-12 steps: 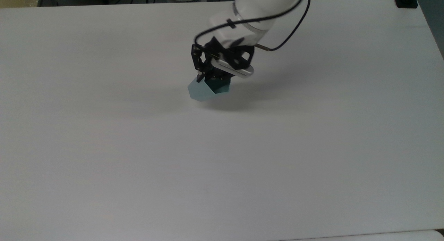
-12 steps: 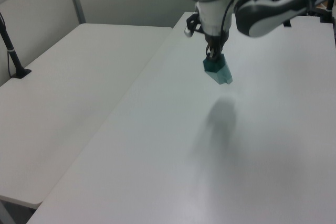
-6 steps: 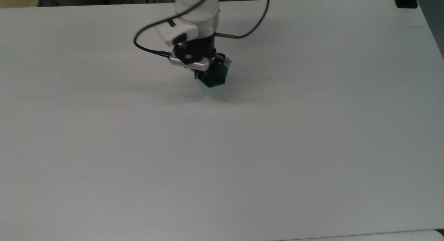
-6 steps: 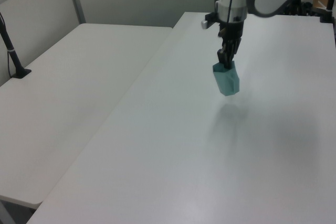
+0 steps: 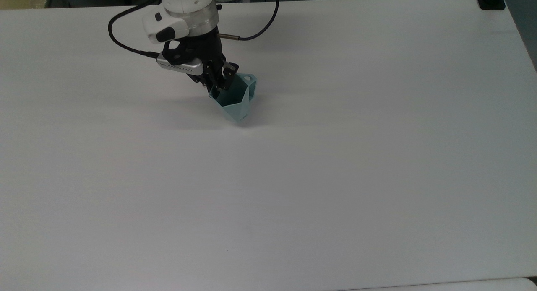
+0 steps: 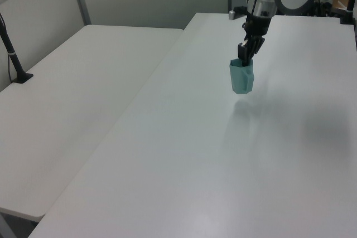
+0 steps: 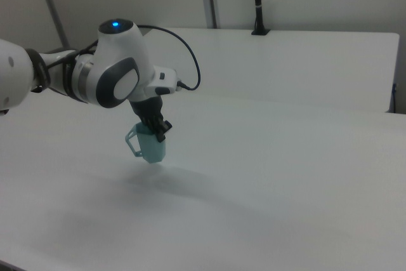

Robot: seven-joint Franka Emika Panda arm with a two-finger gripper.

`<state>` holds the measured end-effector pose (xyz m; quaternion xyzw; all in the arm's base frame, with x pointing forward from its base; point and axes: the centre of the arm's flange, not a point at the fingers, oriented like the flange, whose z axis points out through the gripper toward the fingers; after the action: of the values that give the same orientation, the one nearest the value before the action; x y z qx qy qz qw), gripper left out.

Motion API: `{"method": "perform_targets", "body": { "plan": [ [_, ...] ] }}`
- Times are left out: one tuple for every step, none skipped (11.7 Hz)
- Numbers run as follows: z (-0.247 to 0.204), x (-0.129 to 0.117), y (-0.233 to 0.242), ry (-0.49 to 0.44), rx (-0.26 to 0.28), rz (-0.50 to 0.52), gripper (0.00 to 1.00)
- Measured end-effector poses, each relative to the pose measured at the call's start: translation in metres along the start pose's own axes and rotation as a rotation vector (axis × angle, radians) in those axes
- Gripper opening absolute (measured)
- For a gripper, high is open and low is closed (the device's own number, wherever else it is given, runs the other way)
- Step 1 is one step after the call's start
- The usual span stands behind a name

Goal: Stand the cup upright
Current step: 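Lower the upright cup onto the table and open the gripper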

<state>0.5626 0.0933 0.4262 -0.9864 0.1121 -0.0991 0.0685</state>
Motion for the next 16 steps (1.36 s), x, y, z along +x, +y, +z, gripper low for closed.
{"method": "perform_targets", "body": {
  "plan": [
    [0.004, -0.002, 0.003, -0.005, -0.003, 0.003, 0.09],
    [0.007, -0.003, 0.005, -0.010, -0.007, 0.006, 0.09],
    [0.010, -0.004, 0.007, -0.011, -0.009, 0.008, 0.09],
    [0.013, -0.004, 0.008, -0.010, -0.011, 0.010, 0.09],
    [0.018, -0.003, 0.009, -0.013, -0.015, 0.011, 0.09],
    [0.023, -0.003, 0.010, -0.013, -0.019, 0.012, 0.09],
    [0.028, -0.002, 0.010, -0.007, -0.022, 0.012, 0.09],
    [0.031, -0.001, 0.011, -0.006, -0.024, 0.012, 0.09],
    [0.032, -0.001, 0.012, -0.006, -0.025, 0.014, 0.09],
    [0.032, 0.000, 0.014, -0.005, -0.024, 0.021, 0.13],
    [0.032, 0.002, 0.018, -0.005, -0.024, 0.029, 0.23],
    [0.031, 0.003, 0.021, -0.004, -0.025, 0.035, 0.37],
    [0.031, 0.003, 0.021, -0.004, -0.025, 0.036, 0.52],
    [0.031, 0.003, 0.021, -0.003, -0.025, 0.035, 0.65],
    [0.030, 0.004, 0.021, -0.001, -0.024, 0.035, 0.80],
    [0.029, 0.005, 0.021, 0.001, -0.023, 0.033, 0.82]
  ]
}}
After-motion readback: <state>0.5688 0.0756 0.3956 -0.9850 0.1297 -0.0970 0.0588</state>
